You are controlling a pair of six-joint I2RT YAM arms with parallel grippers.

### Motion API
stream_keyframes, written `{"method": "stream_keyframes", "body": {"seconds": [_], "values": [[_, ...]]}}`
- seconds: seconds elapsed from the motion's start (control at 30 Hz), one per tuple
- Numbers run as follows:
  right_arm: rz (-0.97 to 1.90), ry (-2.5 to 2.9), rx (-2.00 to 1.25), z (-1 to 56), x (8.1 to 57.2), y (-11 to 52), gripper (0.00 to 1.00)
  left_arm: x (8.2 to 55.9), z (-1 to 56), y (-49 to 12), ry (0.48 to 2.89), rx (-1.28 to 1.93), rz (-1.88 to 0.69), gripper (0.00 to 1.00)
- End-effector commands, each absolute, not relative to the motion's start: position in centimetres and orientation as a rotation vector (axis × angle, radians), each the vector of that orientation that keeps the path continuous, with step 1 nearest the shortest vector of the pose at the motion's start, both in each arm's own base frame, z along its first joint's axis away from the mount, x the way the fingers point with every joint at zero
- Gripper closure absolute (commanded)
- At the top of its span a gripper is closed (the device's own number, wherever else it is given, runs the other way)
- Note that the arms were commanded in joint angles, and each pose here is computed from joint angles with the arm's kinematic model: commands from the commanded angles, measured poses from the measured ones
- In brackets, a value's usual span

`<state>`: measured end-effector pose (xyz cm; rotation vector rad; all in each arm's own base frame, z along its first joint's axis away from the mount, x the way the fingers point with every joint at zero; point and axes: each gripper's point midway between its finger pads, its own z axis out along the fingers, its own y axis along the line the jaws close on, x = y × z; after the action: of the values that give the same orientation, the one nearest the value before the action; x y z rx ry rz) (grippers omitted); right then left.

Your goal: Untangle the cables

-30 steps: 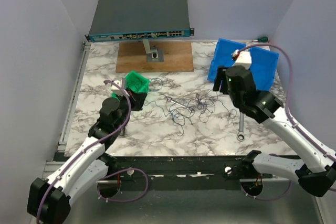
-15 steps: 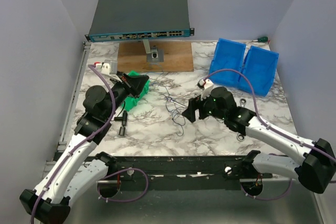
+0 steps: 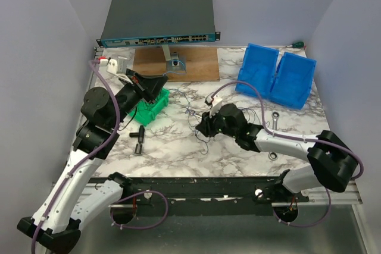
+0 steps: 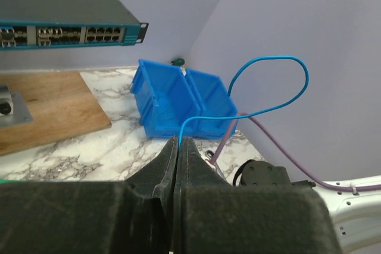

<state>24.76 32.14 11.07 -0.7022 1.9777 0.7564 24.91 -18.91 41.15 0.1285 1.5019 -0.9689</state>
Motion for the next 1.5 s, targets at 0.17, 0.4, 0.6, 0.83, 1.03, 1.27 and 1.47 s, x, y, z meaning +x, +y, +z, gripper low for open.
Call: {"method": "stream_keyframes", "body": {"seconds": [0.17, 0.4, 0.6, 0.83, 1.03, 1.27, 1.47], "values": [[0.863, 1.816, -0.503, 19.2, 25.4, 32.2, 0.99, 25.1, 40.7, -17.4, 1.541, 0.112, -0.859, 1.0], [1.009, 1.756, -0.454, 28.2, 24.2, 32.8, 0.99, 26.0, 37.9, -17.4, 1.594, 0.079, -0.838, 1.0], [0.62, 1.842, -0.171, 30.1, 28.9, 27.2, 0.99, 27.2, 34.3, -20.9, 1.678, 0.1, -0.967, 1.0], [1.198, 2.005, -0.502, 32.1, 23.0, 33.8, 0.99, 29.3, 33.1, -25.0, 1.735, 0.166, -0.961, 1.0], [0.583, 2.326, -0.342, 19.2, 26.3, 27.3, 0.99, 30.4, 31.3, -26.1, 1.751, 0.169, -0.954, 1.0], [0.546, 2.576, -0.366, 9.9, 21.9, 25.2, 0.99, 30.6, 25.9, -26.5, 1.857, 0.198, -0.914, 1.0], [0.707, 2.463, -0.43, 18.0, 20.6, 25.7, 0.99, 30.3, 25.4, -24.7, 1.851, 0.191, -0.82, 1.0]]}}
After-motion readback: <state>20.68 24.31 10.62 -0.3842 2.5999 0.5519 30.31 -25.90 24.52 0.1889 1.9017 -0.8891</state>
